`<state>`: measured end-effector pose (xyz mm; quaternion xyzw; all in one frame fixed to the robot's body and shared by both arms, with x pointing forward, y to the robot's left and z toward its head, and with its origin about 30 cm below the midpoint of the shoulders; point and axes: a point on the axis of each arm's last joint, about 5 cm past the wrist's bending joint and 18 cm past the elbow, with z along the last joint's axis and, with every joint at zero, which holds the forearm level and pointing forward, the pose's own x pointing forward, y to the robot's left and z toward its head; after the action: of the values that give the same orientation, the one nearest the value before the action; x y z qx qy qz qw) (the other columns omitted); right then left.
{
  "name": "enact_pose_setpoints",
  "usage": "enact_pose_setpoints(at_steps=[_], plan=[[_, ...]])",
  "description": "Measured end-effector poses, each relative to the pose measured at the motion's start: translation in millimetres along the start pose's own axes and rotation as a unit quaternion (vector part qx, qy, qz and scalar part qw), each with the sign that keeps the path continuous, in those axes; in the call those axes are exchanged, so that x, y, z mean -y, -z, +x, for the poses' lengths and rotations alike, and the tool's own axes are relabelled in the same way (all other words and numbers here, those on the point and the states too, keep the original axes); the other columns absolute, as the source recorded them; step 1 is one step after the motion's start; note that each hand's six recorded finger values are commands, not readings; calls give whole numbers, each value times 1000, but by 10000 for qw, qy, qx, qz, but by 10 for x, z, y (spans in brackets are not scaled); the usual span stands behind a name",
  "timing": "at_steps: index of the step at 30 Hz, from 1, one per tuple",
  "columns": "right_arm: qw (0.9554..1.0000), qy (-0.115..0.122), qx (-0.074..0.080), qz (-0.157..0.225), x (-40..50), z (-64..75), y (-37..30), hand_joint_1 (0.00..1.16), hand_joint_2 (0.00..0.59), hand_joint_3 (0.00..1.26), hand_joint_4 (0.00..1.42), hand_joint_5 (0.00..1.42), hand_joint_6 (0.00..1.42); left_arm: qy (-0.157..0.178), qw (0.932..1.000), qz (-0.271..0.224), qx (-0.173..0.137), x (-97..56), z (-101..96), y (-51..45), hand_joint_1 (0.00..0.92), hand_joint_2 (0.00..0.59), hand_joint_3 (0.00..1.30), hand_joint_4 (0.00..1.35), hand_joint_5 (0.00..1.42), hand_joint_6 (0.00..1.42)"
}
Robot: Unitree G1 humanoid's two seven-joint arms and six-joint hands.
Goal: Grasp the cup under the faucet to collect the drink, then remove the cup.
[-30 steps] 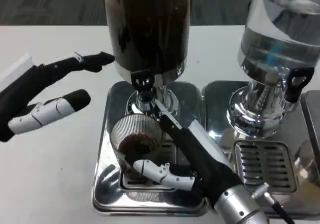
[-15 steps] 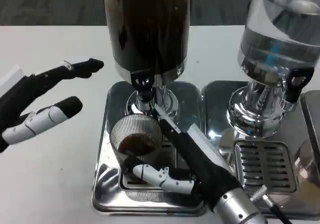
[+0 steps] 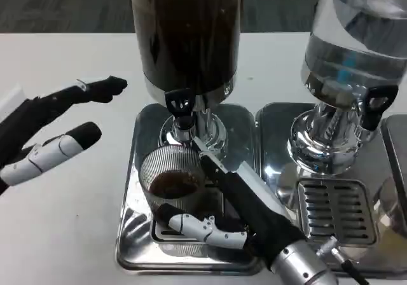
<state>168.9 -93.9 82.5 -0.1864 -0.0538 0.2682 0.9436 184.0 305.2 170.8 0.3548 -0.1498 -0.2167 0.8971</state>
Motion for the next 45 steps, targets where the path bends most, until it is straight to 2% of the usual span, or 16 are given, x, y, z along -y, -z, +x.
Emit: enact_pose_setpoints(at_steps=[22,45], plan=[[10000,65,54,10,8,39,31,516,187,0,0,0,0,-20,10000,-22,-89,8,-46,15,0,140,247,199,196,140],[9999,139,14,36,13,10,49,499,194,0,0,0,2,-80,9997,-76,-235,24,-109,48,0,144,244,204,197,140]])
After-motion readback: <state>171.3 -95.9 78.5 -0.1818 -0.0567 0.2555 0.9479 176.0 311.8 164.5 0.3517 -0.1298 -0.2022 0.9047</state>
